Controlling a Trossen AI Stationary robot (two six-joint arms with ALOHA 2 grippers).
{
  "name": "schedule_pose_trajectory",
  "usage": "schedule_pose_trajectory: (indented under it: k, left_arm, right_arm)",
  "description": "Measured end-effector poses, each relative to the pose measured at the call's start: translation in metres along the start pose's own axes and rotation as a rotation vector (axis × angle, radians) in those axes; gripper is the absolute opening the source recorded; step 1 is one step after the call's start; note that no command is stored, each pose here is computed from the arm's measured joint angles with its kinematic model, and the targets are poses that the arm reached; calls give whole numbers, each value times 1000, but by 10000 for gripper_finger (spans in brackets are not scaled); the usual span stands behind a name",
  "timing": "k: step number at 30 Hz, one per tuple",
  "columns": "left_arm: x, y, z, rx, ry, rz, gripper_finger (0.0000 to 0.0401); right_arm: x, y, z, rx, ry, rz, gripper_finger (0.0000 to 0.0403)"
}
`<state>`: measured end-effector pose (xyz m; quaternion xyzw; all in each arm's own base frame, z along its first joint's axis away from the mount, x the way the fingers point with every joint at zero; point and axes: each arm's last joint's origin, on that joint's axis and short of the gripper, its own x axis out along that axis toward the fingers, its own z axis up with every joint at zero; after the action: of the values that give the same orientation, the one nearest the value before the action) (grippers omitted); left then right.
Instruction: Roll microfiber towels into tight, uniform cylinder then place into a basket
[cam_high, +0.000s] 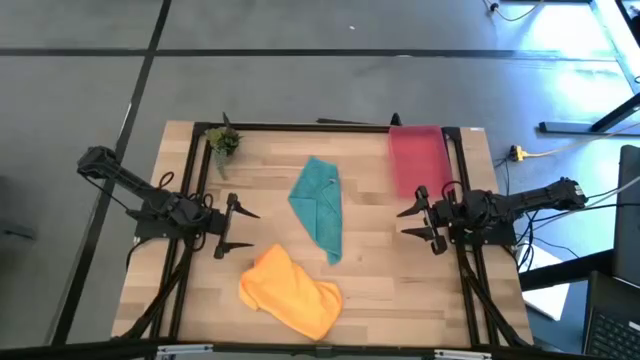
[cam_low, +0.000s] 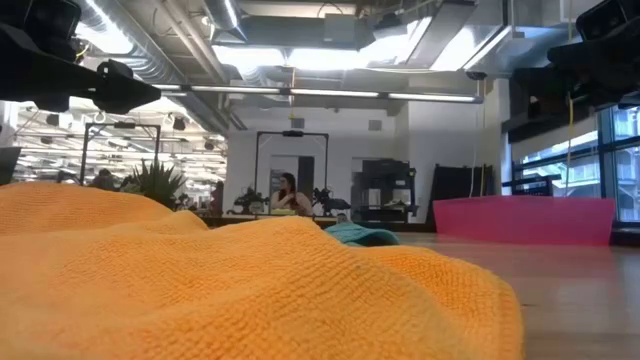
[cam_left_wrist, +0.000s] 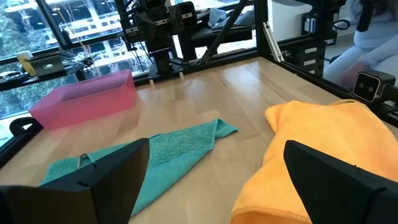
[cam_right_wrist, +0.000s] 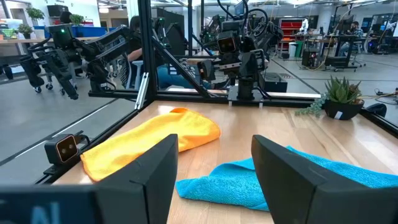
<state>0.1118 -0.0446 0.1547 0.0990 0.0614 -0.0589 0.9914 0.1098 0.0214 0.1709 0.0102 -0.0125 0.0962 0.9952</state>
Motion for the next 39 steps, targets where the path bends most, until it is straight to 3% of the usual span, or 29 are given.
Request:
schedule_pose_trajectory:
  k: [22,32,39]
  left_arm:
    - [0,0,0,0,0,0,362]
    - [0,0,0,0,0,0,362]
    - [0,0,0,0,0,0,362]
  right_arm:
    - [0,0,0,0,-2,0,207]
    - [0,0,9,-53,-96,-3,207]
    - [-1,-3,14,-48,-148,-116,207]
